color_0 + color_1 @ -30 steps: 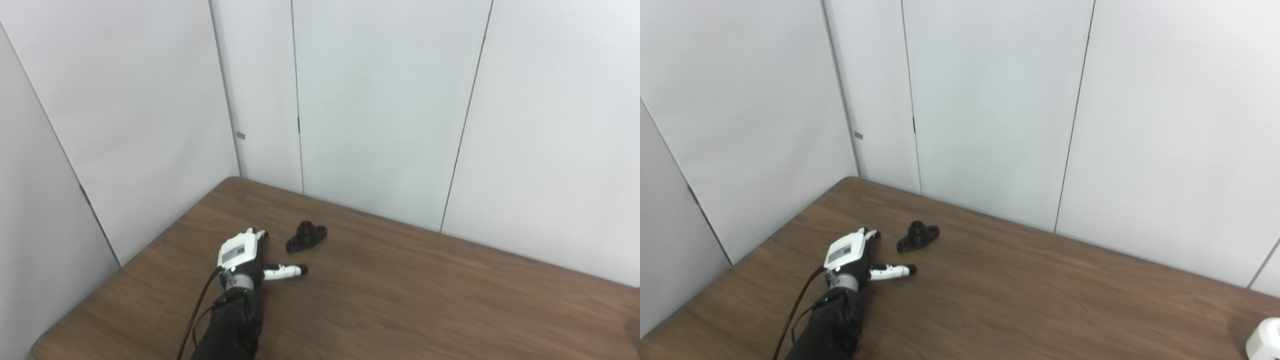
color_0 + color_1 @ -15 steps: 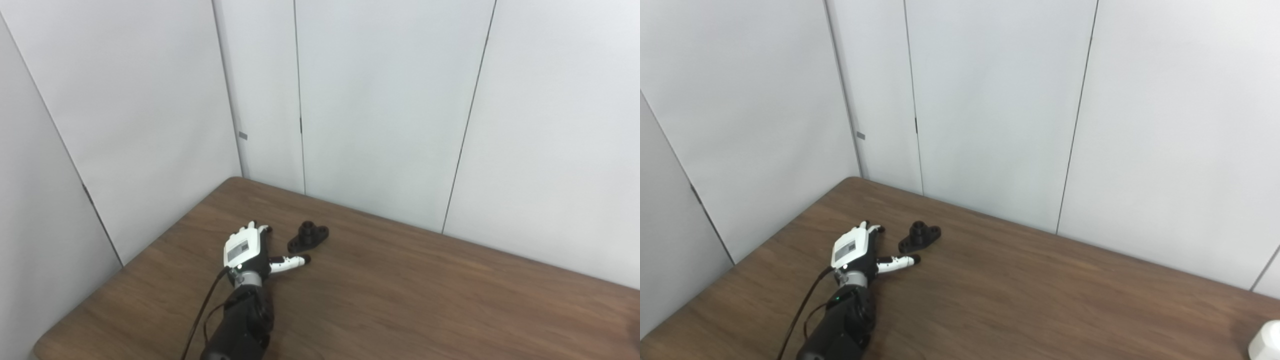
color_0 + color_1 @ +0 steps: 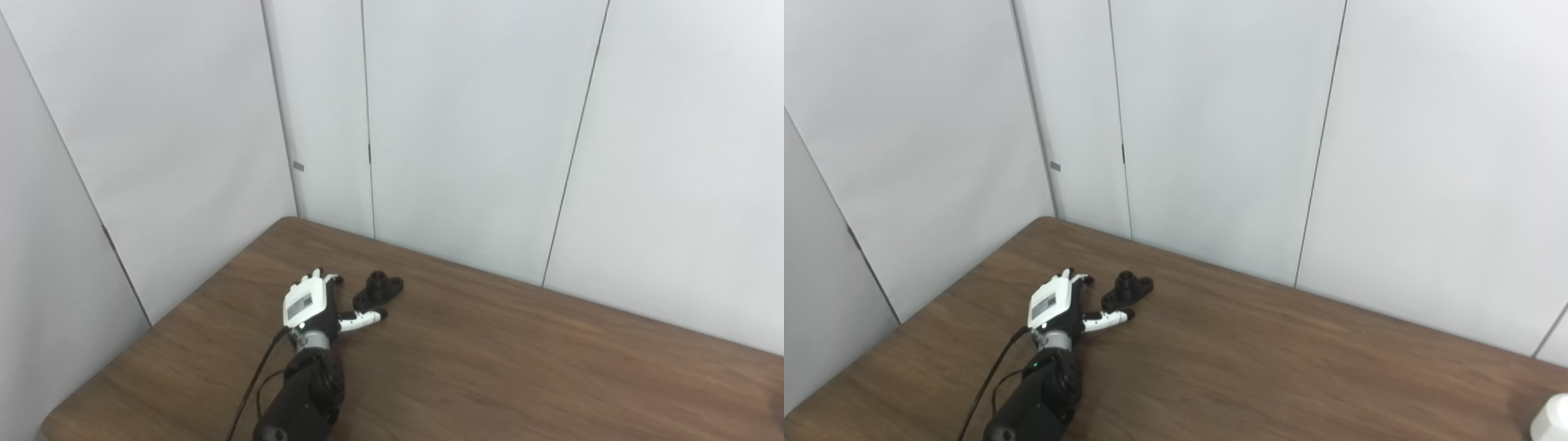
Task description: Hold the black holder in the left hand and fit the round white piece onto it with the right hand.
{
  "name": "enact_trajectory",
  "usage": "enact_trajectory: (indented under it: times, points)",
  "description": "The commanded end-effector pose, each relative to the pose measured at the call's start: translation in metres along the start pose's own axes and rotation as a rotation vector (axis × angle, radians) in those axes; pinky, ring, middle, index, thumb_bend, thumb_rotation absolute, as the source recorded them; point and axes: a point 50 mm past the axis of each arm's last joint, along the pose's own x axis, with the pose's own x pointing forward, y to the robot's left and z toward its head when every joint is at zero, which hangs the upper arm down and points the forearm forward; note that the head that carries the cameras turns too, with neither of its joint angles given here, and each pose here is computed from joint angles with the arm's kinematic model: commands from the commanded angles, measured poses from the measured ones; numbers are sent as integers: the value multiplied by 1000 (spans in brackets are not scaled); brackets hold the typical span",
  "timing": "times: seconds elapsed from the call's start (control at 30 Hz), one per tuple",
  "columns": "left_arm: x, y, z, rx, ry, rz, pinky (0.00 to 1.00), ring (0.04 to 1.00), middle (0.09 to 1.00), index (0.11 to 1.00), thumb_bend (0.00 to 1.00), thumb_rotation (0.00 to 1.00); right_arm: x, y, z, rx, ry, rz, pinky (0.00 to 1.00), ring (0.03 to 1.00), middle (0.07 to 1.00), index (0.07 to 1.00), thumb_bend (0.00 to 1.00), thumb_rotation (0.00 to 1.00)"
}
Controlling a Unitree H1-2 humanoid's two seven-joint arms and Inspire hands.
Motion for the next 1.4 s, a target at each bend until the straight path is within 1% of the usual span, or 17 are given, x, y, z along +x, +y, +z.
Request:
enact_trajectory:
  times: [0.0,0.13,0.23,0.37,0.47,0.57,0.63,0.73,0.8,0.83,0.87,0.9,0.93,0.97,1.0,1.1,1.37]
  points:
    - [0,-11,13,-31,-40,-63,1000,1000,992,802,951,420,-10,-1,-6,5,37,-18,869,963,954,853,649,815]
    - [-1,-17,19,-42,-48,-70,1000,1000,990,796,957,408,-10,-1,-7,2,32,-10,915,960,947,850,656,811]
    - [-1,-21,23,-53,-58,-94,1000,1000,990,801,958,414,-10,0,-7,-1,34,-14,875,958,951,855,656,819]
    - [-5,-25,29,-56,-77,-111,1000,1000,987,797,968,417,-9,2,-6,-1,36,-24,919,961,947,846,679,813]
    - [-8,-28,30,-57,-86,-118,1000,1000,983,793,971,417,-9,2,-6,-6,32,-17,924,968,950,850,653,823]
    - [-10,-30,32,-55,-80,-129,1000,1000,982,788,960,380,-9,2,-6,-13,27,-12,883,964,954,862,637,826]
    - [-11,-31,33,-48,-82,-138,1000,1000,982,786,953,378,-10,3,-5,-20,27,-16,874,962,952,863,636,832]
    - [-12,-34,32,-43,-87,-148,1000,999,980,766,953,369,-10,3,-5,-23,23,-16,913,970,953,869,618,843]
    - [-12,-34,31,-39,-93,-155,1000,1000,979,744,954,371,-10,3,-6,-24,22,-16,912,966,944,862,625,838]
    - [-12,-34,31,-36,-98,-157,1000,1000,971,704,942,359,-10,4,-5,-23,23,-17,929,972,952,864,629,837]
    - [-12,-35,30,-28,-96,-161,1000,999,968,690,938,355,-10,5,-4,-19,25,-19,935,975,954,865,631,837]
    - [-12,-35,30,-17,-92,-163,1000,1000,961,665,885,296,-11,5,-4,-18,25,-20,939,974,955,863,631,836]
    - [-12,-35,30,-8,-87,-162,1000,991,935,549,643,126,-11,6,-3,-17,24,-20,926,967,951,861,623,839]
    - [-12,-35,30,-1,-84,-156,1000,991,935,549,643,126,-11,5,-3,-15,23,-18,926,967,951,861,623,839]
    - [-11,-36,30,10,-82,-147,1000,980,918,512,569,84,-11,5,-3,-13,24,-17,929,968,951,860,621,838]
    - [-10,-38,30,46,-82,-129,979,948,875,485,524,53,-11,5,-4,10,24,-18,937,974,954,858,605,826]
    - [-11,-36,28,80,-99,-138,924,924,845,482,519,52,-10,5,-6,26,15,-11,906,963,951,852,608,818]
